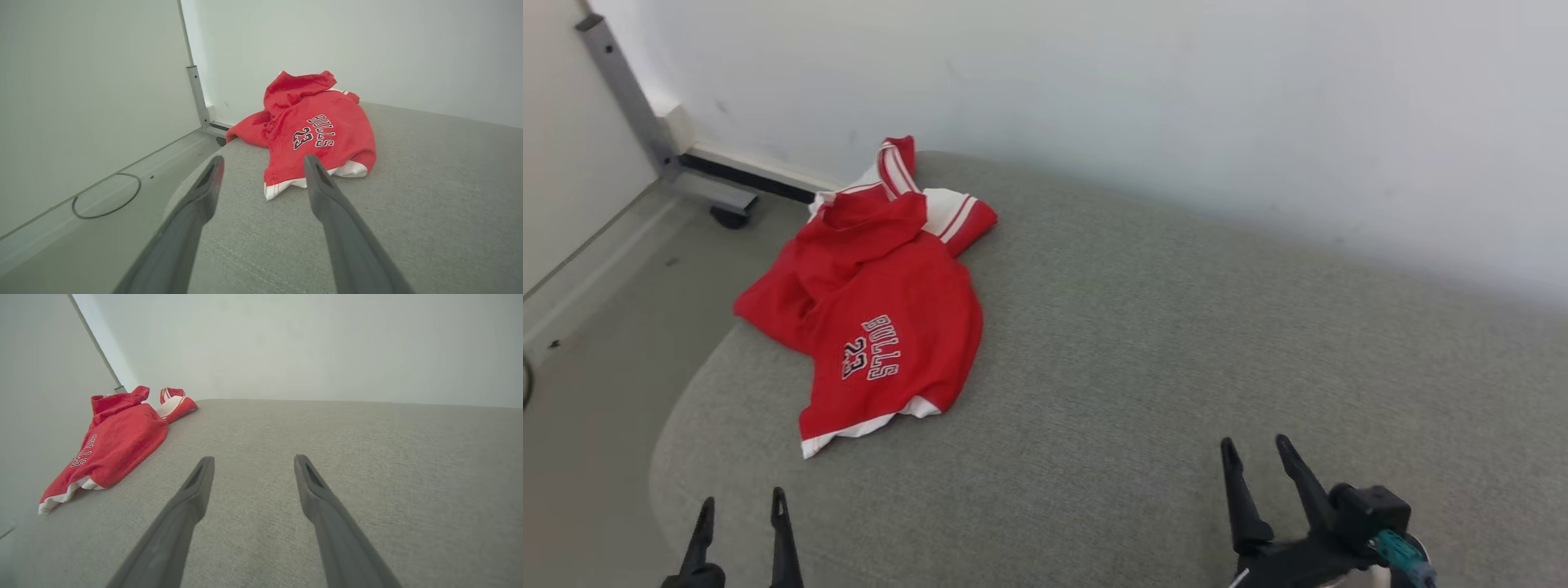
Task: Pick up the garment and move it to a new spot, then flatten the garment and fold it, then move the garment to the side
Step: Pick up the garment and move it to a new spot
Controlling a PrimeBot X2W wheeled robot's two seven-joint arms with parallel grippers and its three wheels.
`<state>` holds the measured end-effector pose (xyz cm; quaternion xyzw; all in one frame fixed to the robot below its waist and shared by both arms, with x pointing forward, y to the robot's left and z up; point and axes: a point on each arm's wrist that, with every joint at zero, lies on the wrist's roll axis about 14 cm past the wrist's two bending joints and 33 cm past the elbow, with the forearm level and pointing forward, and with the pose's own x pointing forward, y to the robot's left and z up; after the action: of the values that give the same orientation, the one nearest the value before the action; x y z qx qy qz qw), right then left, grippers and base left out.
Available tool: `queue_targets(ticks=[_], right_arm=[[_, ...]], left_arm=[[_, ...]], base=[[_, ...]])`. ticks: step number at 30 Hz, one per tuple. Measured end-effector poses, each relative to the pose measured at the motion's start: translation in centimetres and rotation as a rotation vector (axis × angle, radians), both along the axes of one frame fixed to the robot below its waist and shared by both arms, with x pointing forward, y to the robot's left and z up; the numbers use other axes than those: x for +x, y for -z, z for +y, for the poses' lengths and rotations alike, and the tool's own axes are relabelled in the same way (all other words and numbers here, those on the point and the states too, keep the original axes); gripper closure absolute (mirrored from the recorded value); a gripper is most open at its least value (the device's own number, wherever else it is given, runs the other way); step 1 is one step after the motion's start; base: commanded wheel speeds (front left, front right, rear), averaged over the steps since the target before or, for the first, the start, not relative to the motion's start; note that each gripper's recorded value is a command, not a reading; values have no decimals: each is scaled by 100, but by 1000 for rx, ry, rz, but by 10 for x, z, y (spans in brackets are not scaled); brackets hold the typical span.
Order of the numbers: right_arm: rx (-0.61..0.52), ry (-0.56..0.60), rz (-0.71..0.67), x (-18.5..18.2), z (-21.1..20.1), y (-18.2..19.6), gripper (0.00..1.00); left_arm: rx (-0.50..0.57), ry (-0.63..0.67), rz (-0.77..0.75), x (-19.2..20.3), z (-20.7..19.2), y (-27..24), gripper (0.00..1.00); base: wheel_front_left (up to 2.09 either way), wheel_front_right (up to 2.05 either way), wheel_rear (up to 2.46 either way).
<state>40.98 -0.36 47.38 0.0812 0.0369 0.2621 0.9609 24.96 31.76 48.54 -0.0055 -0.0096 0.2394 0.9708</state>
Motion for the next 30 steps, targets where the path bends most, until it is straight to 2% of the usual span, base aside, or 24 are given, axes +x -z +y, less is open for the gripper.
queue_targets(ticks=[6,14,21,25,30], right_arm=[[6,-162,-8,-3,59,-5,0],[8,-206,14,-2,76,2,0],[10,-132,11,3,52,1,0],[0,-106,12,1,40,4,0],[-20,-94,-41,8,35,-12,0]], left_arm=[[-2,-170,5,-48,31,2,0],[-14,-203,13,-58,35,4,0],[-118,-29,-31,8,27,-12,0],[-208,57,12,56,26,-25,0],[-319,91,97,97,39,-36,0]], base=[[0,0,0],[0,0,0],[0,0,0],[0,0,0],[0,0,0]])
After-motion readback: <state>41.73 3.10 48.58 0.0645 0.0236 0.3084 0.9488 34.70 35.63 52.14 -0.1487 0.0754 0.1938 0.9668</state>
